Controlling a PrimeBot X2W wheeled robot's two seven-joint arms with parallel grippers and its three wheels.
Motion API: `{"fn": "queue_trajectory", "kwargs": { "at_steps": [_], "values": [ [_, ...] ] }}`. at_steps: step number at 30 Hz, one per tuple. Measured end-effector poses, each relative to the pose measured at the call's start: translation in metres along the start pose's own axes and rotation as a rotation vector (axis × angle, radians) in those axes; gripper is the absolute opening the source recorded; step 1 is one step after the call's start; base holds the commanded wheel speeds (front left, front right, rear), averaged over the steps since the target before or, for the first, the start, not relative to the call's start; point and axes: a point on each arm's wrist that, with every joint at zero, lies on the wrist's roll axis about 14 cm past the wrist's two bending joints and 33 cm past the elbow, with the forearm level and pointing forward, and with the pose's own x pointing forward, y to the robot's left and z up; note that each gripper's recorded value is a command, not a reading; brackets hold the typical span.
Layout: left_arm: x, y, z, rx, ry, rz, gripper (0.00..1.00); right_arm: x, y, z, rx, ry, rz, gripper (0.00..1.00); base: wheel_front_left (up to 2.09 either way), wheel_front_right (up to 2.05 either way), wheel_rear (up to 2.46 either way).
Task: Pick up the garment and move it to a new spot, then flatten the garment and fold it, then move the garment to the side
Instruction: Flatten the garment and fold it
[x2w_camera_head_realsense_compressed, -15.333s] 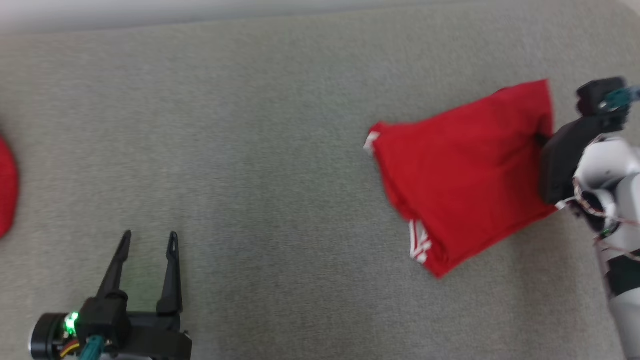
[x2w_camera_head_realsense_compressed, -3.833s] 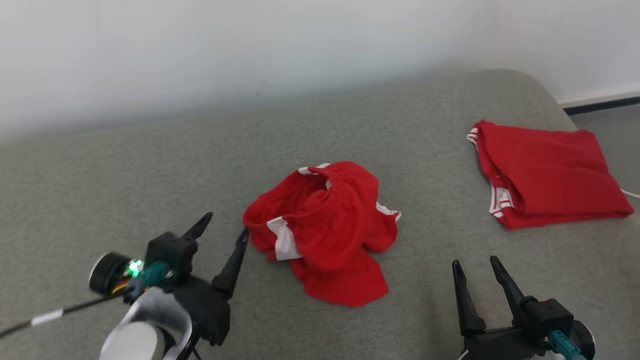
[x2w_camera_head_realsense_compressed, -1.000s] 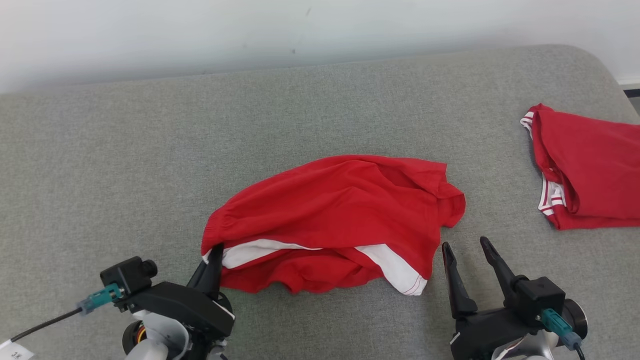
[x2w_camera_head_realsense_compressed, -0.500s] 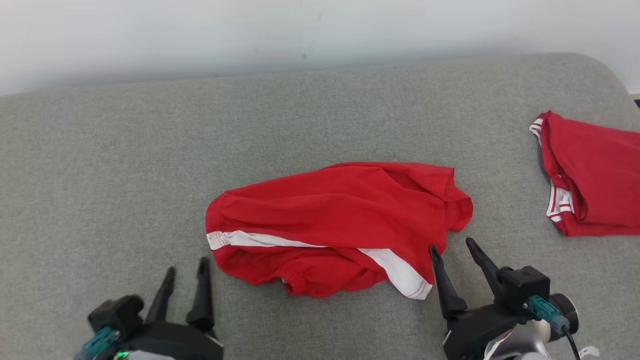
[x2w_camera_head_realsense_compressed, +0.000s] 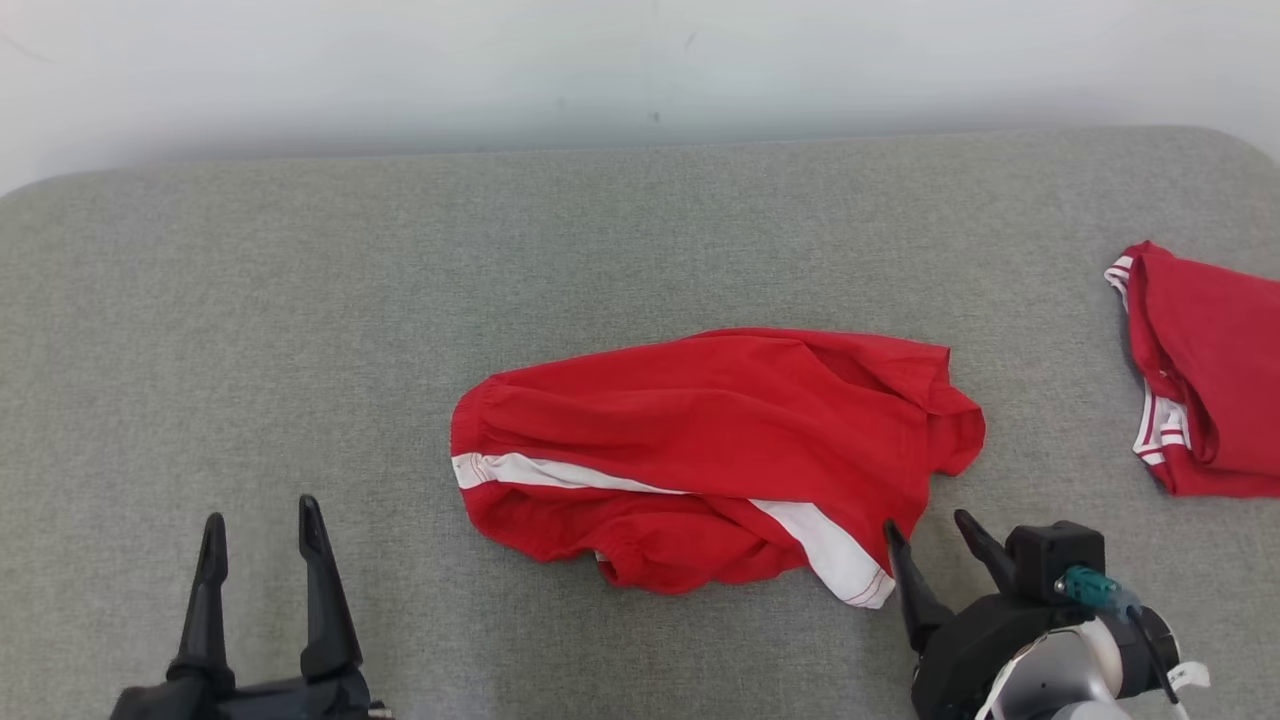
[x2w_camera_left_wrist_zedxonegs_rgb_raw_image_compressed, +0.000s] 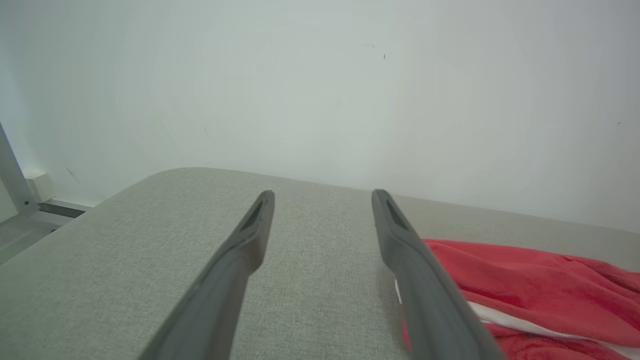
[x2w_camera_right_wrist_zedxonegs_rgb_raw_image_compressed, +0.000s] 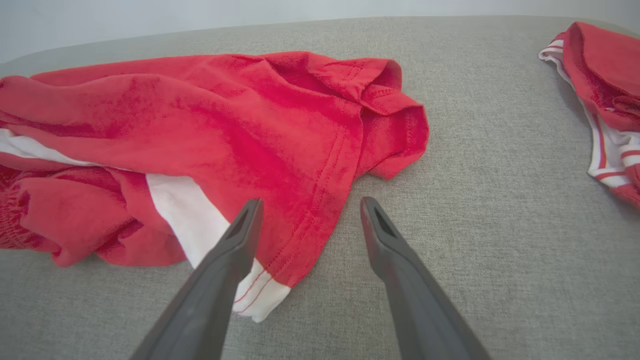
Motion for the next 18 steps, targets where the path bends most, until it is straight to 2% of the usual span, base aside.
{"fn": "queue_trajectory", "kwargs": {
  "at_steps": [6, 16, 17, 18],
  "values": [
    [-0.01, 0.004, -0.009, 0.065, 0.027, -0.016, 1.0, 0.009, -0.008, -0.003, 0.007, 0.069, -0.021, 1.0, 0.0, 0.0, 0.0],
    [-0.013, 0.012, -0.019, 0.081, 0.058, -0.009, 1.0, 0.03, -0.003, -0.01, 0.01, 0.151, -0.002, 1.0, 0.0, 0.0, 0.0],
    [-0.013, 0.014, -0.019, 0.081, 0.061, -0.005, 1.0, 0.032, -0.002, -0.011, 0.011, 0.156, 0.0, 0.87, 0.0, 0.0, 0.0],
    [-0.013, 0.014, -0.02, 0.081, 0.064, -0.006, 1.0, 0.033, -0.002, -0.011, 0.011, 0.157, 0.002, 0.47, 0.0, 0.0, 0.0]
  ]
}}
